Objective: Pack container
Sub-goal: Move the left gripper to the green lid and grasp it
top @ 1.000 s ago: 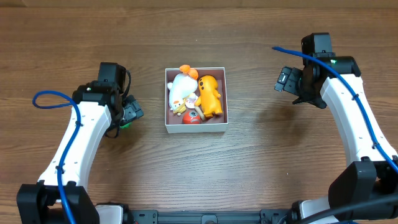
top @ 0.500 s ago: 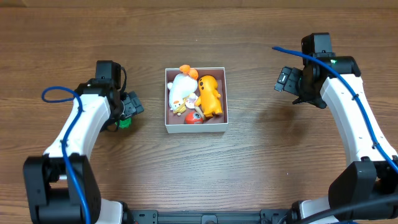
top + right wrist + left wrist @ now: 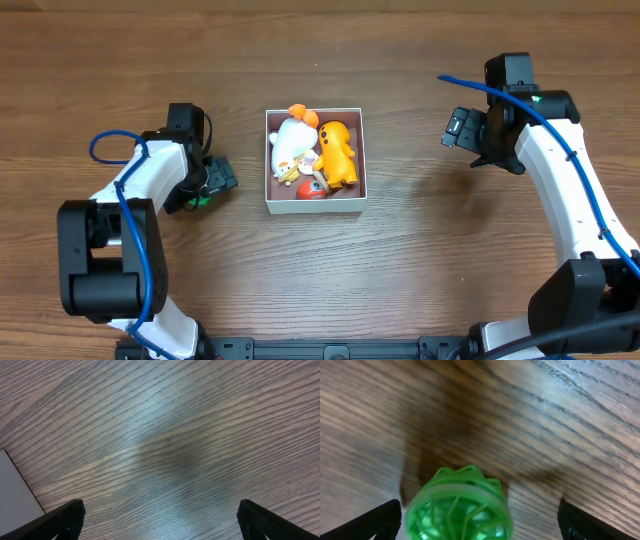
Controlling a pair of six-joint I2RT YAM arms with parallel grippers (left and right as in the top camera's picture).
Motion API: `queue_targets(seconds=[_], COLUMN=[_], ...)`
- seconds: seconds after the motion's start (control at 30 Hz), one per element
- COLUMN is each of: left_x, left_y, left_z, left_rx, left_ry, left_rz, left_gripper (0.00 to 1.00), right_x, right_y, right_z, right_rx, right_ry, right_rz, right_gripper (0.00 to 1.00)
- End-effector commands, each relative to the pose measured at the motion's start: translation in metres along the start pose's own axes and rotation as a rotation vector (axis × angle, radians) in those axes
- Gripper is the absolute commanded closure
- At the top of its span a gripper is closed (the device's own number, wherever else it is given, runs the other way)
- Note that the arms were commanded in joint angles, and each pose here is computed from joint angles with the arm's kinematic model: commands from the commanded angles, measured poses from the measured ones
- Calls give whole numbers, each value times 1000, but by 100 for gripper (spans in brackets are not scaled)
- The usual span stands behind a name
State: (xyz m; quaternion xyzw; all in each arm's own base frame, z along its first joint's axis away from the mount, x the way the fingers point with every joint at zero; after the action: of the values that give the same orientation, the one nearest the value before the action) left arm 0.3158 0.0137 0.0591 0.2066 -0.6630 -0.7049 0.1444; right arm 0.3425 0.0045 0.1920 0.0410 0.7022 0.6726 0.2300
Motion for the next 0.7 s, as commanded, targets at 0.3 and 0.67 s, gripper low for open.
queue_targets(seconds=[0.3,0.67], left_x=[3,1], left_y=[-9,-8], left_z=[2,2], left_rx=[7,5], left_ry=[-37,-99], left_rz=[38,29], left_gripper=[27,42], right_x=[-6,-6], right_y=[4,4], right_z=[0,0], right_rx=[4,4], right_ry=[-3,-3], right_rz=[-26,-26], right_gripper=[0,0])
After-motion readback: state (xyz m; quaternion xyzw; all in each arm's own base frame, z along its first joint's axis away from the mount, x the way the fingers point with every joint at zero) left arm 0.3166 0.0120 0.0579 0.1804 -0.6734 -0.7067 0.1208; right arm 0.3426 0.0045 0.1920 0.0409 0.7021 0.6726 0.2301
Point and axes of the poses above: each gripper's point midway between its finger pads, its own y axis back along the fingers, its own z axis along the line the jaws close on, x = y × z, the point moved 6 cm from there along y, back along the fingers, and after that the axes turned 2 degrees about y, right-handed, at the moved point
